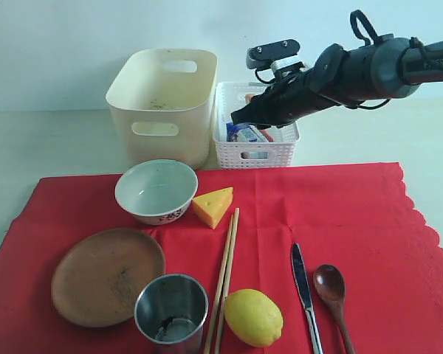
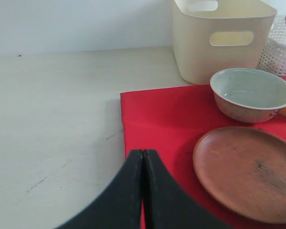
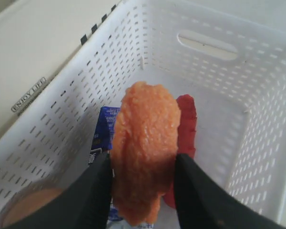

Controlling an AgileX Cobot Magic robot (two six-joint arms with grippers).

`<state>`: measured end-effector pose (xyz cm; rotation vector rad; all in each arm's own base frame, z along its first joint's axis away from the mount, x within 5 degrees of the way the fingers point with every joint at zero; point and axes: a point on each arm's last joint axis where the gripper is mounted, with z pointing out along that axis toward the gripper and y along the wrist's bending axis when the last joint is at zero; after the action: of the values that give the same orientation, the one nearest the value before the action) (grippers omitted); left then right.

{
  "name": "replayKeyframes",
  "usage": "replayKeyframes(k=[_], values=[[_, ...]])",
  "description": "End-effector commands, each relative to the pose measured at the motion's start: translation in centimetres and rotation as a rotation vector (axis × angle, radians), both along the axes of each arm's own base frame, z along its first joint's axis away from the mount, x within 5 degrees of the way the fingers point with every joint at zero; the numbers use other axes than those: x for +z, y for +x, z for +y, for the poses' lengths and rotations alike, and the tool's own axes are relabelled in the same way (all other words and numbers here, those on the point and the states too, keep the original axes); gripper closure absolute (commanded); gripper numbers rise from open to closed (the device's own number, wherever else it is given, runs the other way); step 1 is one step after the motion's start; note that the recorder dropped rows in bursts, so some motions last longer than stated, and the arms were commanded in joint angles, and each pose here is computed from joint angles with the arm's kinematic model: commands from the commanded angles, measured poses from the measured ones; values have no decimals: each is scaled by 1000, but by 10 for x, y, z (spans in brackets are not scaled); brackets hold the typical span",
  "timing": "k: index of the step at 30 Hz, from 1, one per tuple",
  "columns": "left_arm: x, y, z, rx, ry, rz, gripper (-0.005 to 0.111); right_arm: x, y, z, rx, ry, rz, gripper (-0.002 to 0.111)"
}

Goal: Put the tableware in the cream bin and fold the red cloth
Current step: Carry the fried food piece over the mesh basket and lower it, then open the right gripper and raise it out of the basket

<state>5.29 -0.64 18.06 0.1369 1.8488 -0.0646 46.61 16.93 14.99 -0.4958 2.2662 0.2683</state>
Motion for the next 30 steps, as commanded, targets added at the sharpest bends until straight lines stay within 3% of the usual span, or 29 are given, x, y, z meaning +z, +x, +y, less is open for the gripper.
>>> replayKeyframes(k=[1, 7, 11, 19, 30], values=[[1, 0, 0, 3, -12, -13, 107, 5, 5, 0, 45, -51, -30, 88], [1, 0, 0, 3, -12, -13, 107, 10, 6, 1, 62, -64, -36, 49], [1, 0, 0, 3, -12, -13, 107, 17, 5, 0, 73, -74, -48, 36], [1, 0, 0, 3, -12, -13, 107, 54, -10, 0, 116, -58, -12, 38], [1, 0, 0, 3, -12, -13, 107, 89, -42, -1, 139, 8, 208, 51]])
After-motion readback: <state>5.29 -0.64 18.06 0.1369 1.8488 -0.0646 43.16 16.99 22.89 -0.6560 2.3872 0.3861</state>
